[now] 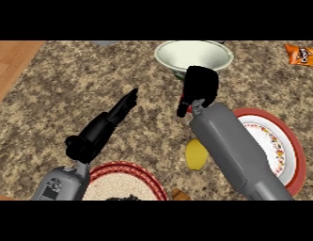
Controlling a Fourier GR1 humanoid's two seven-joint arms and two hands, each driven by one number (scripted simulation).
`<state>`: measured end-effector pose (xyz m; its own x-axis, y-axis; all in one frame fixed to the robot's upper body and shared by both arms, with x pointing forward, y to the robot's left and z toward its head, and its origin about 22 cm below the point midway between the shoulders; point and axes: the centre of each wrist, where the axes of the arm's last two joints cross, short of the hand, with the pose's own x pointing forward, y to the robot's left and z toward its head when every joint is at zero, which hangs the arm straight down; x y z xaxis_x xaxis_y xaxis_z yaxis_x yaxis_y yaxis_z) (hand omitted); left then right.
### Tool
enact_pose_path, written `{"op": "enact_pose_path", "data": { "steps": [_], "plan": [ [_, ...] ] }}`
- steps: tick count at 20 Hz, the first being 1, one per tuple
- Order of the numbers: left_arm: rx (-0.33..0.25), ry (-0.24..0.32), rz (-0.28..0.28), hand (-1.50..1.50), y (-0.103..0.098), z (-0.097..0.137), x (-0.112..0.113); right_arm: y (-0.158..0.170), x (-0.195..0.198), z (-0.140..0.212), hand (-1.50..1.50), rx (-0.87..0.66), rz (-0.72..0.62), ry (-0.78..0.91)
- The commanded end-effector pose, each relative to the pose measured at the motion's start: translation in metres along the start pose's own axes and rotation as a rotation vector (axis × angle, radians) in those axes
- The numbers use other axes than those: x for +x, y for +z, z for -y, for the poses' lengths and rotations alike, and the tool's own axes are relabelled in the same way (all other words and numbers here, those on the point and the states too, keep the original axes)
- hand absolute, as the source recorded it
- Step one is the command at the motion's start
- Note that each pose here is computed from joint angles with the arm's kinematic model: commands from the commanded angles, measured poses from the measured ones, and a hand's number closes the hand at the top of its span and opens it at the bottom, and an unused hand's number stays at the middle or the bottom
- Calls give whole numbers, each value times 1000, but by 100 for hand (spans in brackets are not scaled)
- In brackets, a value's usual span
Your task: Pick the tomato from the plate and place it in the bowl
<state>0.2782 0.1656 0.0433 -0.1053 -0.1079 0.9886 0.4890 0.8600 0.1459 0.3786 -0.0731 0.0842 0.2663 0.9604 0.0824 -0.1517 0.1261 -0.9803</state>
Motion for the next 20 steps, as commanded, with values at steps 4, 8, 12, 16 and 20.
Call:
{"op": "enact_pose_path", "data": {
  "steps": [4,8,12,16,20],
  "plan": [
    [-2,-3,-8,0,-6,1,1,25,66,64,150,-378,-78,-157],
    [11,3,-12,0,-4,-3,-3,29,81,91,150,-483,-93,-309],
    [28,-3,-1,0,1,1,-3,25,84,90,150,-509,-132,-395],
    [56,0,-16,0,-8,3,0,7,86,91,150,-495,-193,-319],
    [73,3,-28,0,2,-1,-8,-3,88,87,150,-556,-243,-224]
  ]
}}
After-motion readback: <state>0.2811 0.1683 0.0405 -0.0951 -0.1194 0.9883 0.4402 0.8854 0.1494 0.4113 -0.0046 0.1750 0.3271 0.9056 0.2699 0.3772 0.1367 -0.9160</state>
